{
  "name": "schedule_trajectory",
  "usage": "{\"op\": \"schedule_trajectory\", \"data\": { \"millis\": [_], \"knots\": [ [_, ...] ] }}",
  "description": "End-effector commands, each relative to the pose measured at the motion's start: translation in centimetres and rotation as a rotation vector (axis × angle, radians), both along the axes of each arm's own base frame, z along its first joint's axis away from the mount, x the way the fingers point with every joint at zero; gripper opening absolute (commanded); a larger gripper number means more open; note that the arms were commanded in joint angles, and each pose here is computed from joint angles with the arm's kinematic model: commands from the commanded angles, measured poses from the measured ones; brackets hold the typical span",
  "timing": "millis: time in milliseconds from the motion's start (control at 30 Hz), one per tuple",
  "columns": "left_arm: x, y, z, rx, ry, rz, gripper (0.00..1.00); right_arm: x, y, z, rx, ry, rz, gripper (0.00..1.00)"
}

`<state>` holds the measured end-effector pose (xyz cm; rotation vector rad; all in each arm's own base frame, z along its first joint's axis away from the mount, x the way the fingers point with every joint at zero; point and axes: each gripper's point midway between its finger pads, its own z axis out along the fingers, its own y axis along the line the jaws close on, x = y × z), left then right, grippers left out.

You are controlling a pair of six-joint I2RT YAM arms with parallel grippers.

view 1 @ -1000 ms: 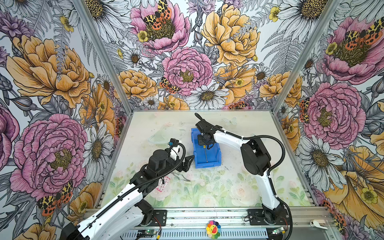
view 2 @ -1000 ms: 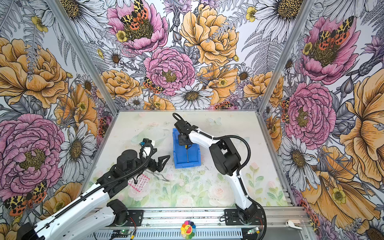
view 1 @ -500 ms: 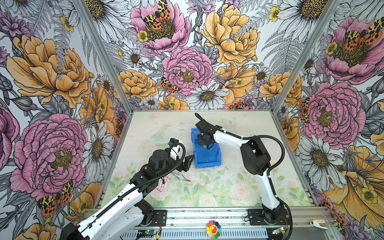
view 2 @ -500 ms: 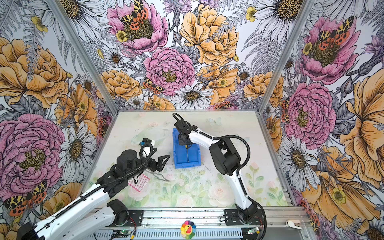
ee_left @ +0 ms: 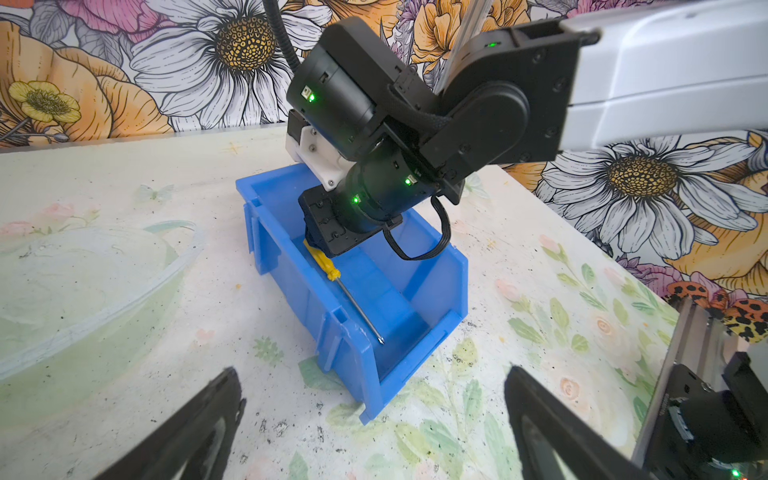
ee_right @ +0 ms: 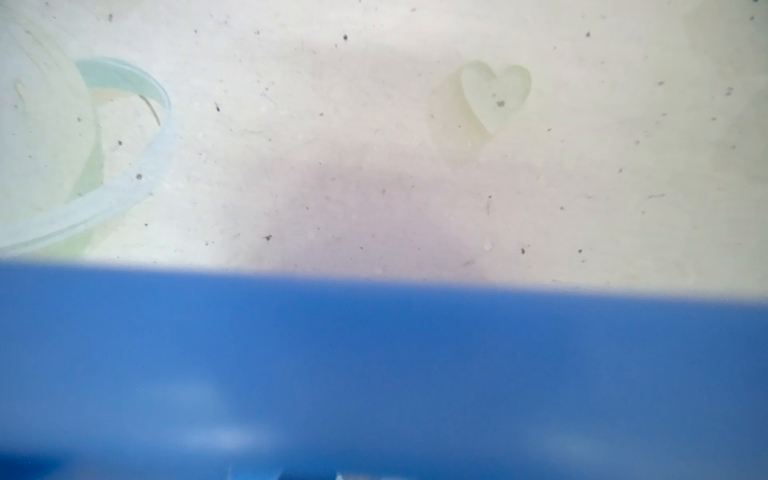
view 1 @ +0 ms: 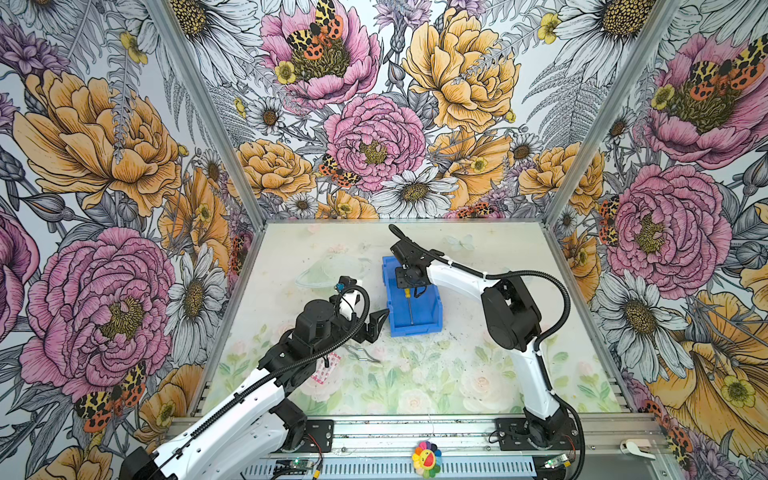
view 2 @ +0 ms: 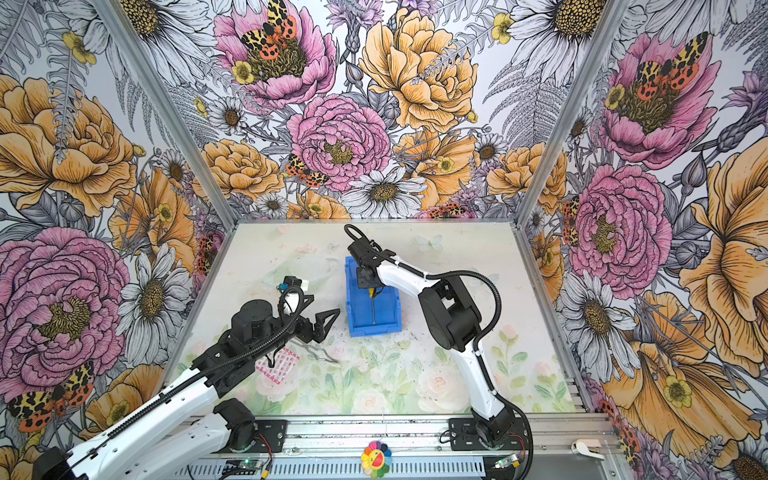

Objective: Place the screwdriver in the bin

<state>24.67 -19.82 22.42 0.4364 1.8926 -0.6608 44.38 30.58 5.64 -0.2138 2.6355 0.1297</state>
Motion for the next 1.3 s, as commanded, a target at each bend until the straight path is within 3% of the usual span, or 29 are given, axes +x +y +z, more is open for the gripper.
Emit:
{"op": "schedule_trajectory", "data": {
  "millis": [0,767,1067,1267],
  "knots": [
    [-0.2,0.1,0.2,-0.004,-0.022,0.003,0.99,0.5,0.9,5.5,0.041,-0.105,0.011,0.34],
    [0.5,1.7,-1.1,0.064,-0.005,0.109,0.99,-5.1,-2.0,14.0,0.058,-0.243,0.023,0.45],
    [1.6,2.4,-3.5,0.132,0.035,0.171,0.99,-8.4,-4.7,14.7,0.03,-0.258,0.054,0.59],
    [1.6,3.9,-4.5,0.143,0.073,0.249,0.99,-10.5,-7.0,15.8,-0.009,-0.295,0.108,0.76]
  ]
}}
